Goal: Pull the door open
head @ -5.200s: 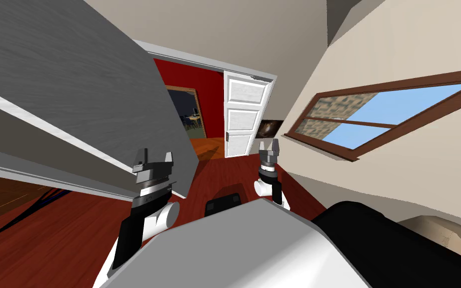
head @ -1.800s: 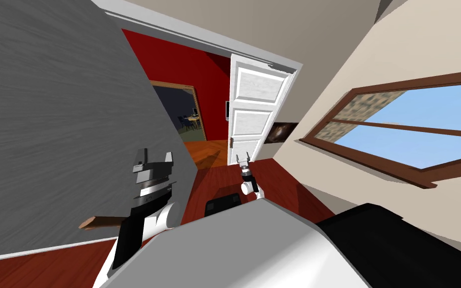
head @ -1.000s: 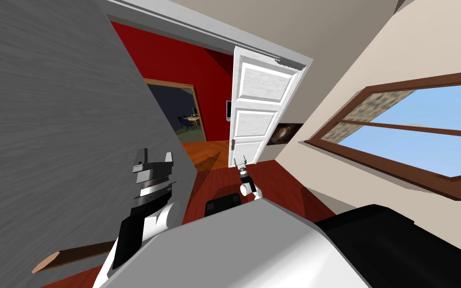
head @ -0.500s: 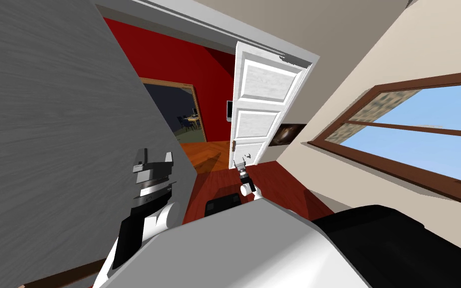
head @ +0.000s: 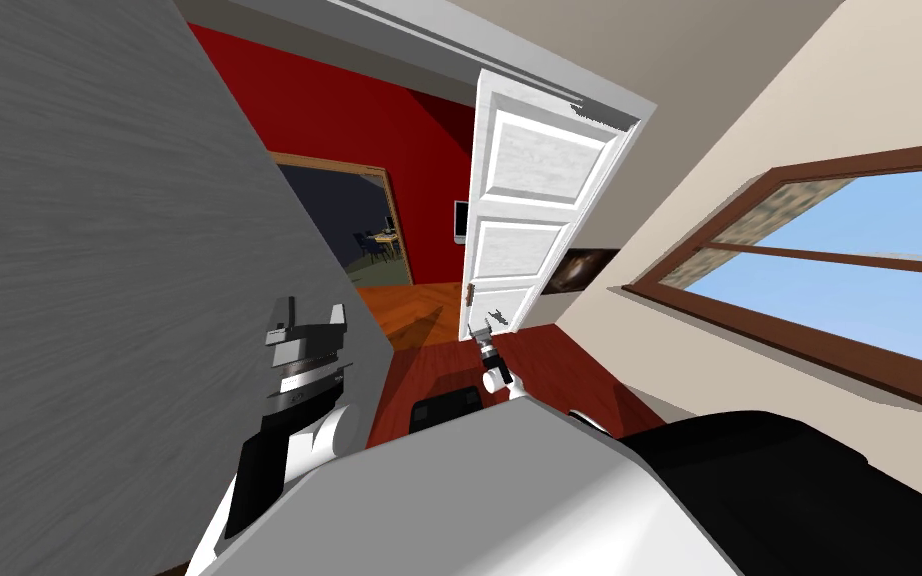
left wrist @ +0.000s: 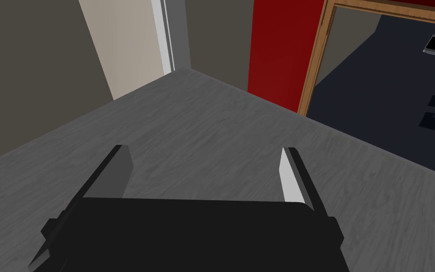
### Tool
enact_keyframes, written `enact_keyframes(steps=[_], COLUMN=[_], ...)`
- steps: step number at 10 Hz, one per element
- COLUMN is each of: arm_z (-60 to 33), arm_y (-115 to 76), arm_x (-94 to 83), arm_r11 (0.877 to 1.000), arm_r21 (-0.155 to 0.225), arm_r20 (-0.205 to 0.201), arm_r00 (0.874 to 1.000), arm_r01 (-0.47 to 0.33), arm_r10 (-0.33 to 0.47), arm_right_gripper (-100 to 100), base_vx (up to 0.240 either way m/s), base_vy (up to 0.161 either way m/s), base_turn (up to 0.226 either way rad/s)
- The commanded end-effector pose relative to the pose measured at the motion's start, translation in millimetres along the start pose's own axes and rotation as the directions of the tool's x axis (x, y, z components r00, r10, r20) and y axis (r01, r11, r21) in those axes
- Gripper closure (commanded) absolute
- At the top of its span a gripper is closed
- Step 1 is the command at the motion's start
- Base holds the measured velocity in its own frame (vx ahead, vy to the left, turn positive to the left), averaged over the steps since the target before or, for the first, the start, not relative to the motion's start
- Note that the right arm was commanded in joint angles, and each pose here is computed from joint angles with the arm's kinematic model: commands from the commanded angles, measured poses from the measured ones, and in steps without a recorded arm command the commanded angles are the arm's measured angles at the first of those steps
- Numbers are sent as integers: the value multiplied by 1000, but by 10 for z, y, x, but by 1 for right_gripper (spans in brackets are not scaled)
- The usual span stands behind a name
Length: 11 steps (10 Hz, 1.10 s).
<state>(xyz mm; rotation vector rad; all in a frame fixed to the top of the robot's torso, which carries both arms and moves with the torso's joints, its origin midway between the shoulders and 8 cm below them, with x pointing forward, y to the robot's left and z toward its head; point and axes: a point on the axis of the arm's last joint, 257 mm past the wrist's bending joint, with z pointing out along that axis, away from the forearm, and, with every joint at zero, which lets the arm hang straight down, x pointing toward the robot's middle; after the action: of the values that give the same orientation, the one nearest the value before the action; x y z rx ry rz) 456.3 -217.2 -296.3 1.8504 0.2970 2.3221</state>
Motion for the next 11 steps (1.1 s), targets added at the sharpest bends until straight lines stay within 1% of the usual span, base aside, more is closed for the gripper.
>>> enact_keyframes(steps=[1,5,11], arm_z=[-18,-67,-136], arm_y=[20,78,223], arm_x=[-103,-355,-671], arm_r11=[999,996,987], arm_r21=[5,9,-3], arm_r20=[21,71,133], arm_r00=[999,993,978], arm_r01=[-33,-92,-160], arm_r10=[32,91,159], arm_right_gripper=[-100,-100,-100], base_vx=[101,104,90], base_vy=[15,13,17], base_turn=[0,1,0])
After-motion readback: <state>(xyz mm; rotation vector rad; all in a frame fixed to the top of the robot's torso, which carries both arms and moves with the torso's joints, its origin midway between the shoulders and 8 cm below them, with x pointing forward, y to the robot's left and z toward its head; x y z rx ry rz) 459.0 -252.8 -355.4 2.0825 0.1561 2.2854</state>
